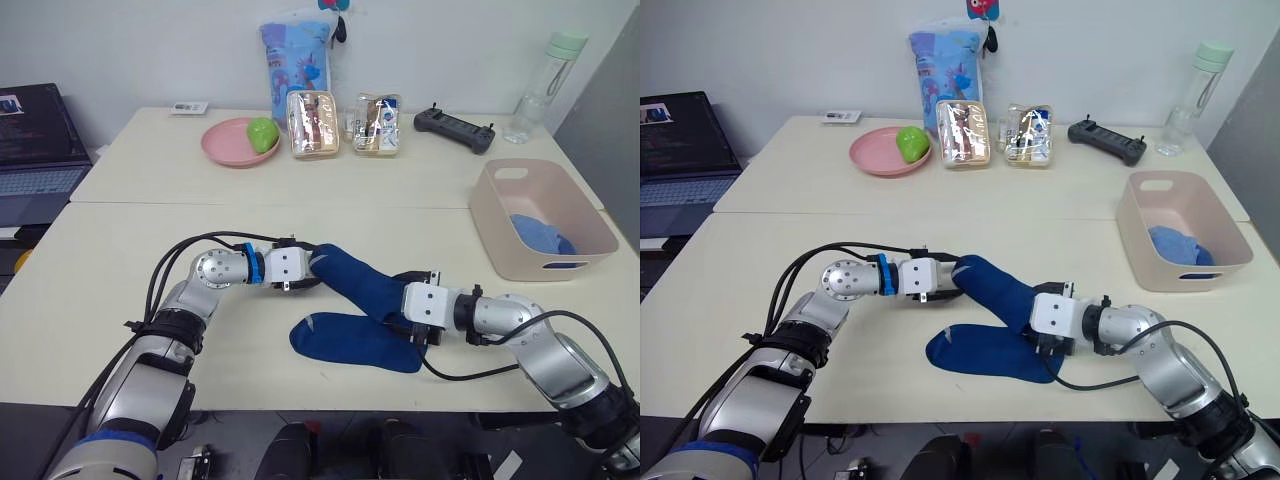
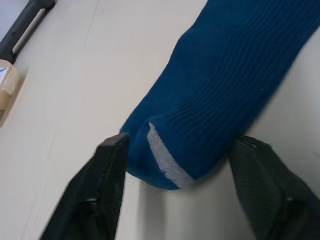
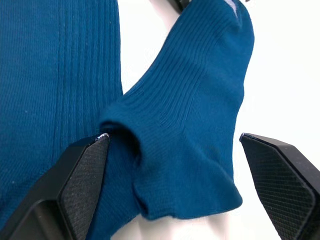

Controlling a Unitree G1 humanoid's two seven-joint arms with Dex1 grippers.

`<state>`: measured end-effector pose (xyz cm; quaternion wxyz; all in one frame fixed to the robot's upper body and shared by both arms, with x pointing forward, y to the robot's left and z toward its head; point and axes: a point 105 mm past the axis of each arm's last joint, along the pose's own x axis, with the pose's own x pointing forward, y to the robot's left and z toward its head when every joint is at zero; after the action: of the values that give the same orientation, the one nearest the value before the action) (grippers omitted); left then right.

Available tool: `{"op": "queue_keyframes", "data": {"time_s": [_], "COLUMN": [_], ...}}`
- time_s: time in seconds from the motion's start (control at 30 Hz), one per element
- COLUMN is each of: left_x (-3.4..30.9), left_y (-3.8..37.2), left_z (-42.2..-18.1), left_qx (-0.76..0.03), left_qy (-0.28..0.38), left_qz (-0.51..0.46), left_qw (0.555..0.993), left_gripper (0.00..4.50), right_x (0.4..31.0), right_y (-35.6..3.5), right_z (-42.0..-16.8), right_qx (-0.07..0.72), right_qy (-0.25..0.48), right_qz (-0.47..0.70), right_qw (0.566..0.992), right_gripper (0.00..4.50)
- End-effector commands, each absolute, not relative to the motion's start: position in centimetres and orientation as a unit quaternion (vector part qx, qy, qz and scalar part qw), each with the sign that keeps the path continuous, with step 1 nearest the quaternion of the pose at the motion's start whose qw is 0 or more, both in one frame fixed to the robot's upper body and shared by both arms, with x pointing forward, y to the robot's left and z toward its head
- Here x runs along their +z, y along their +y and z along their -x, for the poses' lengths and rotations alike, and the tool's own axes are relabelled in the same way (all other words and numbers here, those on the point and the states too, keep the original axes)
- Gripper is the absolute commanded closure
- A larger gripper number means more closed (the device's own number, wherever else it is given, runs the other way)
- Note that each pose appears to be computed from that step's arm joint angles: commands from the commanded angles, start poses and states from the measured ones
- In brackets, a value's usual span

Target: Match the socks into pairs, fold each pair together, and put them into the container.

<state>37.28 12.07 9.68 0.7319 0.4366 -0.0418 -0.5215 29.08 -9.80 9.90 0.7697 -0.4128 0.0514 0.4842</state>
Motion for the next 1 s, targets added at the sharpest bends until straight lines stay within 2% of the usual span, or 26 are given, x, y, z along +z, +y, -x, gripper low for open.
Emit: {"op": "queue_keyframes", "data": {"time_s": [0.03, 0.1, 0.2, 0.23, 0.47, 0.77, 0.9, 1.0], "left_x": [8.9, 8.9, 9.0, 9.0, 9.2, 11.3, 13.8, 15.5], "left_y": [12.2, 12.0, 11.9, 11.9, 11.9, 12.4, 12.6, 13.1], "left_z": [-37.3, -37.2, -37.1, -37.1, -37.0, -36.7, -36.2, -34.9], "left_qx": [-0.527, -0.531, -0.536, -0.536, -0.536, -0.532, -0.532, -0.555], "left_qy": [-0.025, -0.025, -0.026, -0.027, -0.032, -0.055, -0.069, -0.039], "left_qz": [-0.428, -0.423, -0.415, -0.413, -0.402, -0.365, -0.309, -0.248], "left_qw": [0.734, 0.734, 0.735, 0.735, 0.742, 0.763, 0.785, 0.793], "left_gripper": [2.79, 3.42, 4.32, 4.50, 4.50, 4.50, 4.50, 4.50], "right_x": [12.5, 12.8, 12.9, 12.9, 13.2, 15.3, 16.8, 17.6], "right_y": [-8.9, -8.7, -8.6, -8.5, -8.2, -9.2, -10.0, -11.0], "right_z": [-29.5, -29.3, -29.0, -28.9, -28.8, -29.5, -29.7, -30.0], "right_qx": [0.477, 0.481, 0.489, 0.493, 0.499, 0.489, 0.490, 0.477], "right_qy": [-0.002, -0.009, -0.012, -0.014, -0.015, -0.016, -0.017, -0.013], "right_qz": [0.384, 0.375, 0.373, 0.371, 0.345, 0.262, 0.240, 0.242], "right_qw": [0.791, 0.793, 0.788, 0.787, 0.794, 0.832, 0.838, 0.845], "right_gripper": [0.18, 0.61, 1.57, 1.98, 4.45, 4.45, 4.45, 4.45]}}
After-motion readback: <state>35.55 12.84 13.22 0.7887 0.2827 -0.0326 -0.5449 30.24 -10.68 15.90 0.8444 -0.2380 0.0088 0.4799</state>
